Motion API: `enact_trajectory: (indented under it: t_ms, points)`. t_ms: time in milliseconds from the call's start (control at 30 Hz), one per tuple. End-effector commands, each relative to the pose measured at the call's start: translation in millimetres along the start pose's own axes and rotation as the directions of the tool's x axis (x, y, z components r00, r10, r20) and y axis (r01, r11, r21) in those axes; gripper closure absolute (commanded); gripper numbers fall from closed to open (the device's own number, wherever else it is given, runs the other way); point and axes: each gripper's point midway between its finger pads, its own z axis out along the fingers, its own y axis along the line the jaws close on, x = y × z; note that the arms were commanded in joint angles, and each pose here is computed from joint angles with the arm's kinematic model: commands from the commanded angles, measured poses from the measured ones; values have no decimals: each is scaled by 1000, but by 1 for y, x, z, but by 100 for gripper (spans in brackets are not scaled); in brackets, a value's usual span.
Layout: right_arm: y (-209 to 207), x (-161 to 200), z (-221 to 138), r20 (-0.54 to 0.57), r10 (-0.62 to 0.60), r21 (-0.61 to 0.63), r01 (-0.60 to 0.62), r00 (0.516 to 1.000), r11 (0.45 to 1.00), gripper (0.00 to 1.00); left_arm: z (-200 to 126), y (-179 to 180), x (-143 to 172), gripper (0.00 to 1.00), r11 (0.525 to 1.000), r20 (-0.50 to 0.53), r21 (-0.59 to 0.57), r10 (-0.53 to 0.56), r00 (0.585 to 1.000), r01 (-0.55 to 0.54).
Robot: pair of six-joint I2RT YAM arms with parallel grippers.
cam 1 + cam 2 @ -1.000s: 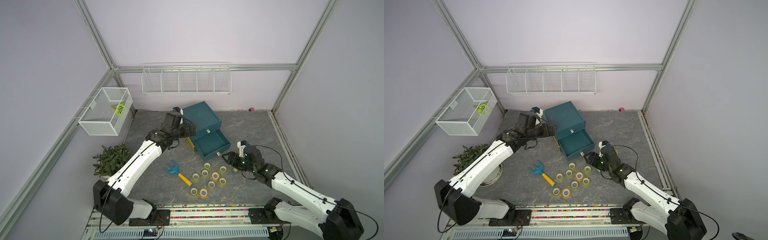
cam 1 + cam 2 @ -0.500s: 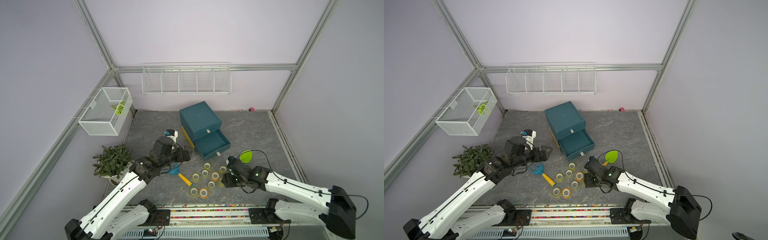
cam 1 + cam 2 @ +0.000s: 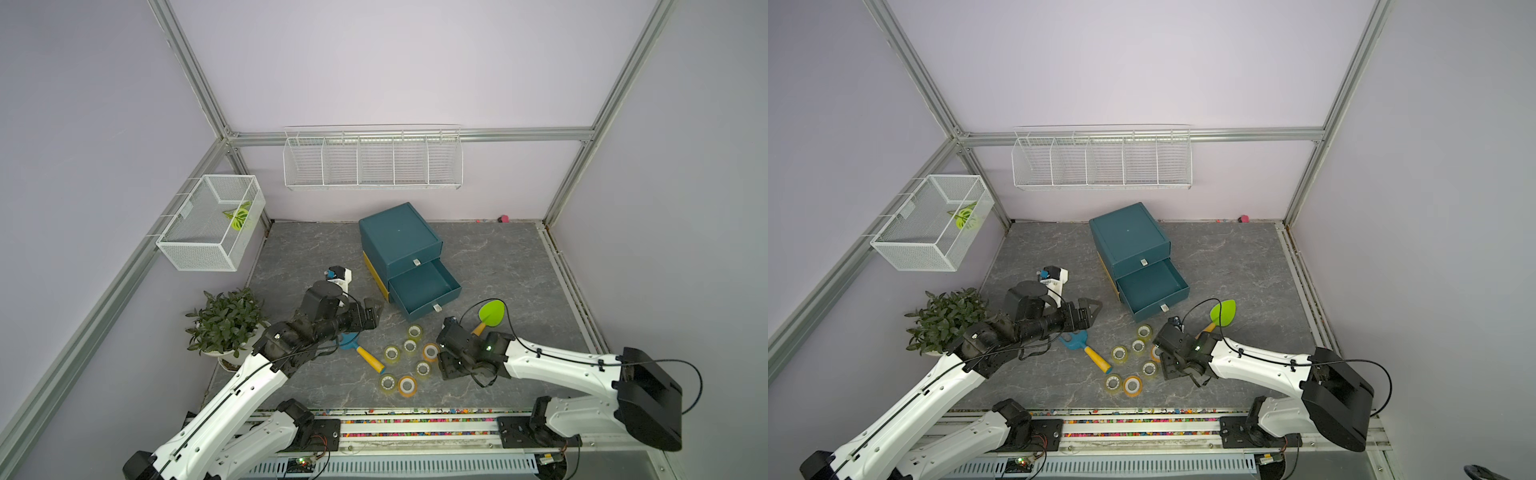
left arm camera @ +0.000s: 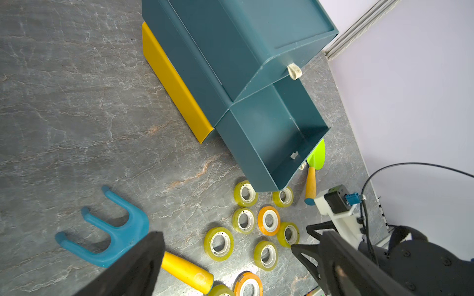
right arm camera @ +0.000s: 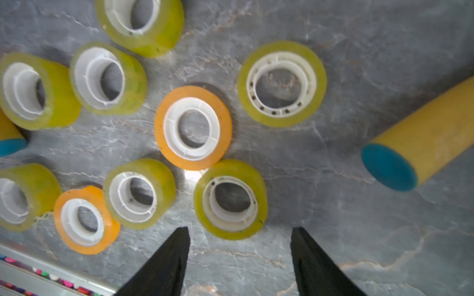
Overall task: Place the transparent tape into the drawer according to color
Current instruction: Pick up the tape at the center of the board.
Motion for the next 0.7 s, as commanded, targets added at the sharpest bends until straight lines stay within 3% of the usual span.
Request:
enact_trajectory:
  t_ms: [0,667]
  points:
    - [5,-11,2,28,-28,17,27,999,999,31,3,2,5,0,1000,-11,-4,1,1000,-1]
    - [-24,13,23,-66,27,151,-17,997,988,39,9,7,10,0,1000,-18,-17,-1,1000,1]
